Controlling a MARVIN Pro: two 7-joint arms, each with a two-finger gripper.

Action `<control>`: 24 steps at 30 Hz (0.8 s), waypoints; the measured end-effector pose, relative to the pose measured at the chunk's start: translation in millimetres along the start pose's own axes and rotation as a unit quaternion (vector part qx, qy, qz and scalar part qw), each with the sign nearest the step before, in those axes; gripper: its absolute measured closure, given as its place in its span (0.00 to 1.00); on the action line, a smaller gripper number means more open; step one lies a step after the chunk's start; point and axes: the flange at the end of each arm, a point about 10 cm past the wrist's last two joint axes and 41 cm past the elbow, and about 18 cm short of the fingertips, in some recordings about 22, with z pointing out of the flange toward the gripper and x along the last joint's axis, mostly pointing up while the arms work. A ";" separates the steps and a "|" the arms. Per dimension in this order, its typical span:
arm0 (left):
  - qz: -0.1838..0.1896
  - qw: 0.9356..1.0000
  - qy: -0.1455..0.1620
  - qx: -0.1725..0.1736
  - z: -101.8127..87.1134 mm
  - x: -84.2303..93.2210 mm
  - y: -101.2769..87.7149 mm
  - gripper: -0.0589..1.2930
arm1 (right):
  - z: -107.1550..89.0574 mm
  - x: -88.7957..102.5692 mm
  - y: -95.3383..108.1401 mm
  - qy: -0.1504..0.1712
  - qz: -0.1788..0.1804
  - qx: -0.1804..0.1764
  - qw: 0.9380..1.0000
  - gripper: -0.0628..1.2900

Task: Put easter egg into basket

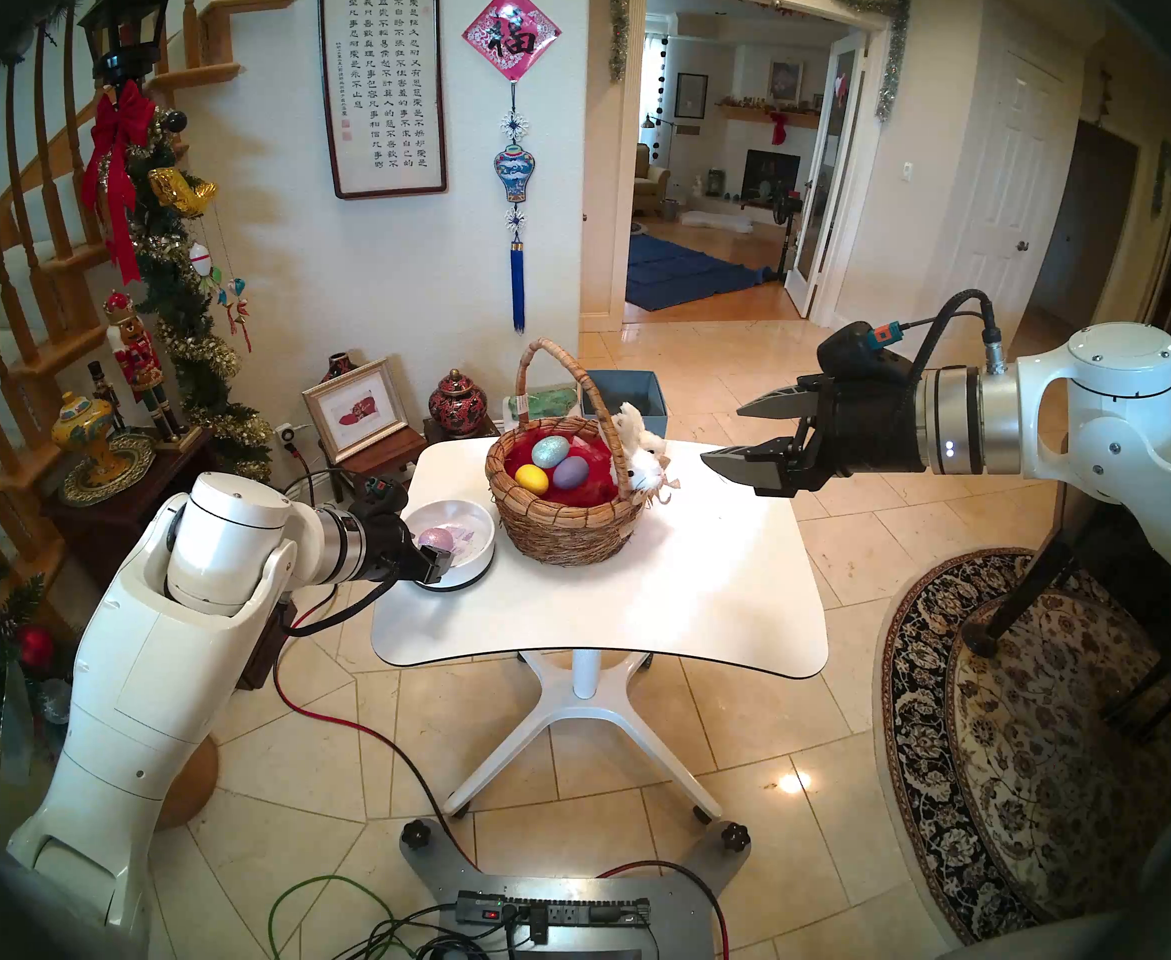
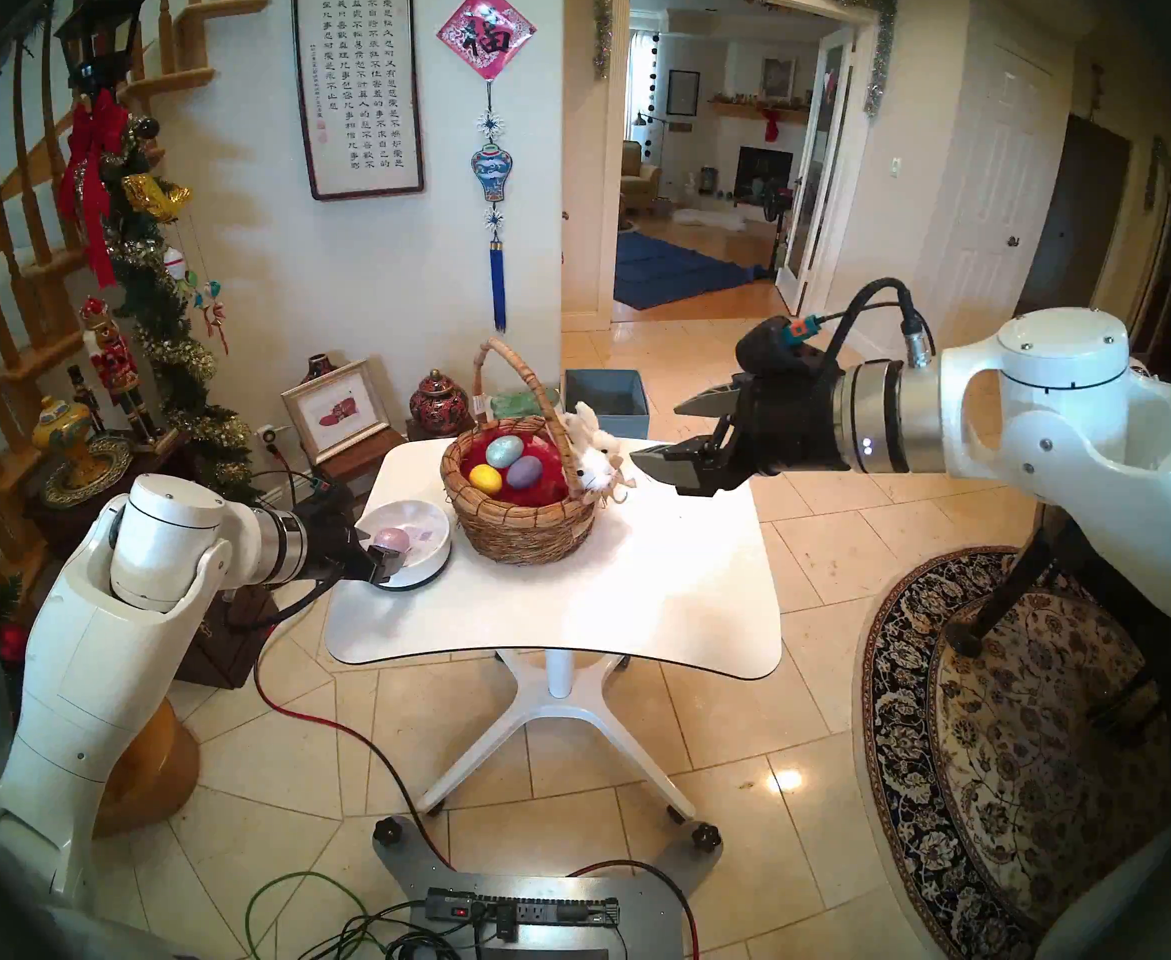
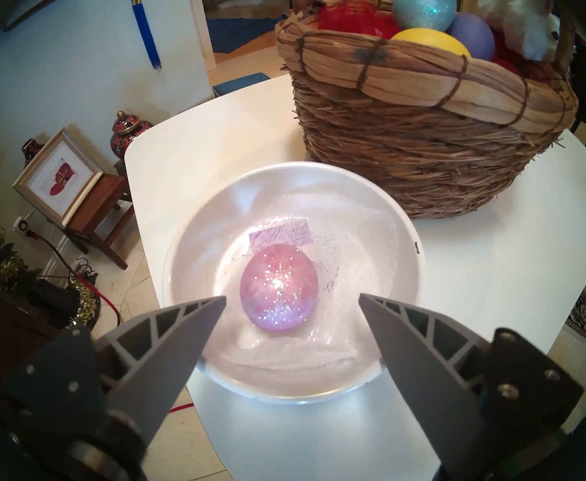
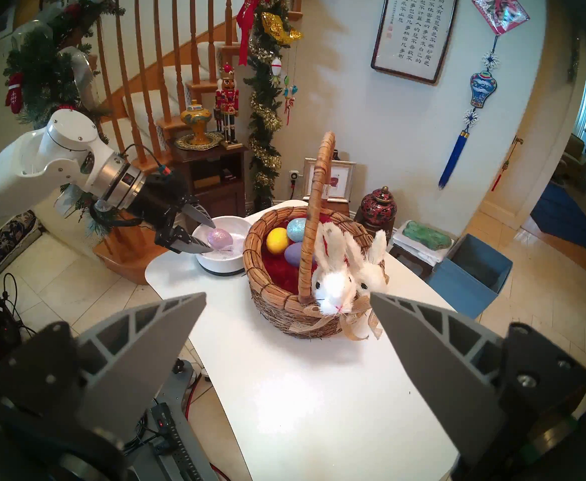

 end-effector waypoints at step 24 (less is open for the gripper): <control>-0.002 1.000 -0.005 0.000 6.5 2.6 3.7 0.55 | 0.0 0.0 0.0 0.000 0.000 0.000 1.000 0.04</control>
